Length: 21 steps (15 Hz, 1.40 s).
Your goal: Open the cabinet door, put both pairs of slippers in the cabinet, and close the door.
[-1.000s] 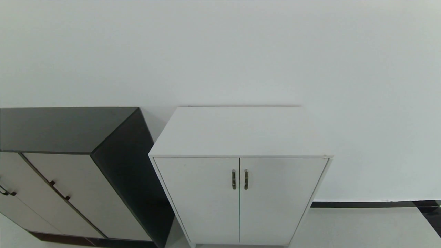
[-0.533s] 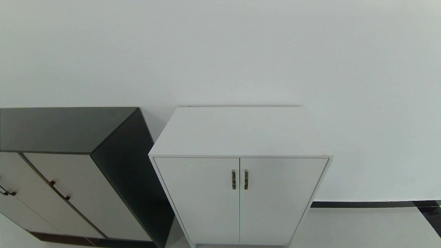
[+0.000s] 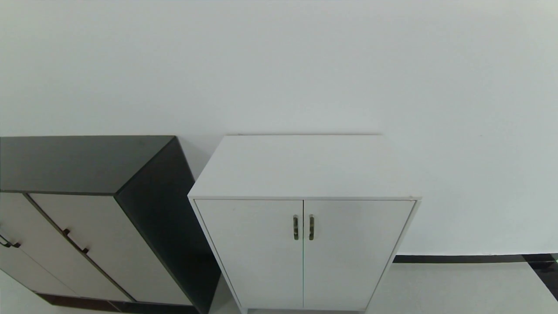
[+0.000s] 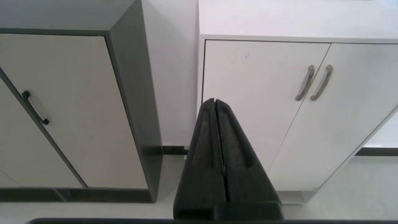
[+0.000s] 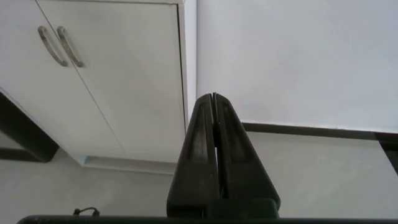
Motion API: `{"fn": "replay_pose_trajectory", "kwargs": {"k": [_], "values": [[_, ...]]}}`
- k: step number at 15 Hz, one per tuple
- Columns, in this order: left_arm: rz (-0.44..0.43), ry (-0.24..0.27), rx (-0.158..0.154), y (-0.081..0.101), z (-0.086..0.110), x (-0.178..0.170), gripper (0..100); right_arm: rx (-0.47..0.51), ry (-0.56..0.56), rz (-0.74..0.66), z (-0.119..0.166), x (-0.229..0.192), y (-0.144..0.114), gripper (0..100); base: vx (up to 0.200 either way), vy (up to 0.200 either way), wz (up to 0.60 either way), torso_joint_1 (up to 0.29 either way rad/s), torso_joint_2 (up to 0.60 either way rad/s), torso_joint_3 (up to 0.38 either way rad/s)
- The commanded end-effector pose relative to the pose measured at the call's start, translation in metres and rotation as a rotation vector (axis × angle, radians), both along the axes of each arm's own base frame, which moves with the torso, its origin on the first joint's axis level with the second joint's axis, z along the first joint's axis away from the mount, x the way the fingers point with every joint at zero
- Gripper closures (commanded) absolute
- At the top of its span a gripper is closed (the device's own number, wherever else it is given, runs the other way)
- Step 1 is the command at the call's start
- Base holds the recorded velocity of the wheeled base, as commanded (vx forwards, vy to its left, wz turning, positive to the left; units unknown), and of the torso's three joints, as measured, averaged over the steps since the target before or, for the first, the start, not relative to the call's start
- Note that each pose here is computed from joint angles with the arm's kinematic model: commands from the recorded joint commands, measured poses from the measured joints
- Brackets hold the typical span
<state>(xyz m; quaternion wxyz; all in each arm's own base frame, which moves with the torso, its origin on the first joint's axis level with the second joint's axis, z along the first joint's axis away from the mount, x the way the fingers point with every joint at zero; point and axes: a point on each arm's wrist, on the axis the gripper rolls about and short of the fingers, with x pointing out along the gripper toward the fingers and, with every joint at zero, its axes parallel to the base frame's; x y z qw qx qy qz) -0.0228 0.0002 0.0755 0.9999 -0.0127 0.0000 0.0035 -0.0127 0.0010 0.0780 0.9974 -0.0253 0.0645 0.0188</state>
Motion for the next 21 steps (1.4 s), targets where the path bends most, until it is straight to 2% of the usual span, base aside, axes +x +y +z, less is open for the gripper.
{"fn": "replay_pose_trajectory", "kwargs": {"k": [1, 3, 7, 21], "values": [[0.001, 0.002, -0.001, 0.0, 0.0, 0.0001, 100, 0.0, -0.079, -0.004, -0.0013, -0.0062, 0.0001, 100, 0.0, 0.0, 0.0, 0.0, 0.0, 0.0], [0.001, 0.002, -0.001, 0.0, 0.0, 0.0001, 100, 0.003, -0.13, 0.002, -0.0023, -0.01, 0.0, 100, 0.0, 0.0, 0.0, 0.0, 0.0, 0.0], [-0.001, 0.002, 0.01, 0.0, 0.0, 0.0001, 100, 0.003, -0.13, 0.002, -0.0023, -0.01, 0.0, 100, 0.0, 0.0, 0.0, 0.0, 0.0, 0.0], [-0.001, 0.002, 0.01, 0.0, 0.0, 0.0001, 100, 0.02, -0.128, 0.003, -0.0025, -0.01, 0.0, 100, 0.0, 0.0, 0.0, 0.0, 0.0, 0.0]]}}
